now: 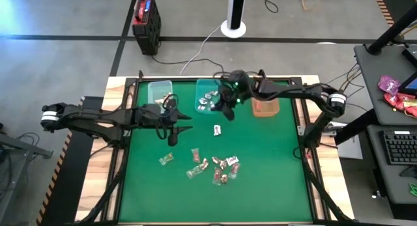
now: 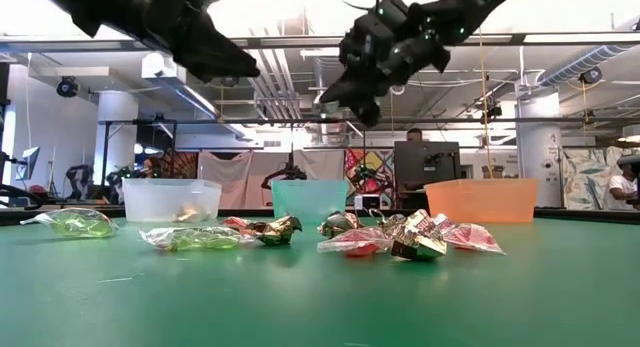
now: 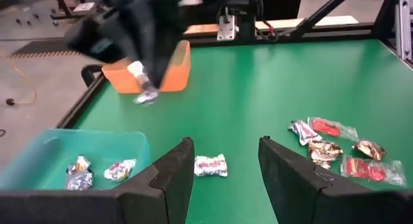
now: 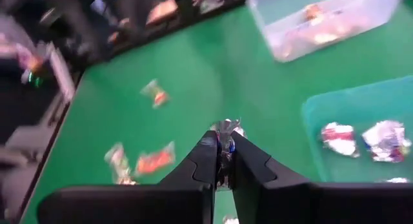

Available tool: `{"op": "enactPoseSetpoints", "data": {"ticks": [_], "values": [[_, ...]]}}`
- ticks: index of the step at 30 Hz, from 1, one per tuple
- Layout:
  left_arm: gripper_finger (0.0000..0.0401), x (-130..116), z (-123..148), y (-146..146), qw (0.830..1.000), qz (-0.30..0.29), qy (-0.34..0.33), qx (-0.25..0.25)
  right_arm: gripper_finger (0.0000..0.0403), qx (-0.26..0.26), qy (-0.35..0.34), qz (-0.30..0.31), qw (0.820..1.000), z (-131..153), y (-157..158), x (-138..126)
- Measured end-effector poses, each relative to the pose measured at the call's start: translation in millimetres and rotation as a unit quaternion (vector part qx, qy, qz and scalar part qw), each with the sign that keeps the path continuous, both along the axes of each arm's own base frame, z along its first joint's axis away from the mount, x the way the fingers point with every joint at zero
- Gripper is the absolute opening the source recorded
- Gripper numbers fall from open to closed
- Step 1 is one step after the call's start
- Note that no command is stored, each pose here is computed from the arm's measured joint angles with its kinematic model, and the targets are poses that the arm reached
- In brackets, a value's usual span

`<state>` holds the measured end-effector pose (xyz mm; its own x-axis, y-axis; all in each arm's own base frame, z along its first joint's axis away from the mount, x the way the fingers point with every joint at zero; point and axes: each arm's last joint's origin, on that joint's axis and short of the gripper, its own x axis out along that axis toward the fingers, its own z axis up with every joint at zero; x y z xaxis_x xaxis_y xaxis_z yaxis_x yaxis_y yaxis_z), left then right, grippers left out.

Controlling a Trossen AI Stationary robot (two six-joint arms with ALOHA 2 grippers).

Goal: Sort candy by brand, put in halloween buckets
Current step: Put the silver wrap candy into the blue bin, then put the orange gummy into the orange bin

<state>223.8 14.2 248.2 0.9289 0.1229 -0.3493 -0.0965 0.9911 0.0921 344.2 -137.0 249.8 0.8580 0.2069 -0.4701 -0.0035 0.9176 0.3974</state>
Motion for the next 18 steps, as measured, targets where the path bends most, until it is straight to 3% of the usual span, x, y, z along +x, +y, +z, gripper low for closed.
{"op": "enactPoseSetpoints", "data": {"ticks": [7, 18], "values": [[0.0157, -0.3, 2.5, 0.8, 1.0, 0.012, -0.004, 0.006, 0.003, 0.063, 0.02, -0.088, 0.994, -24.2, -36.4, 8.7], [0.0157, -1.4, -1.8, 1.8, 0.999, 0.031, 0.017, 0.003, 0.0146, 0.042, 0.057, -0.136, 0.988, -28.8, -47.2, 23.3]]}}
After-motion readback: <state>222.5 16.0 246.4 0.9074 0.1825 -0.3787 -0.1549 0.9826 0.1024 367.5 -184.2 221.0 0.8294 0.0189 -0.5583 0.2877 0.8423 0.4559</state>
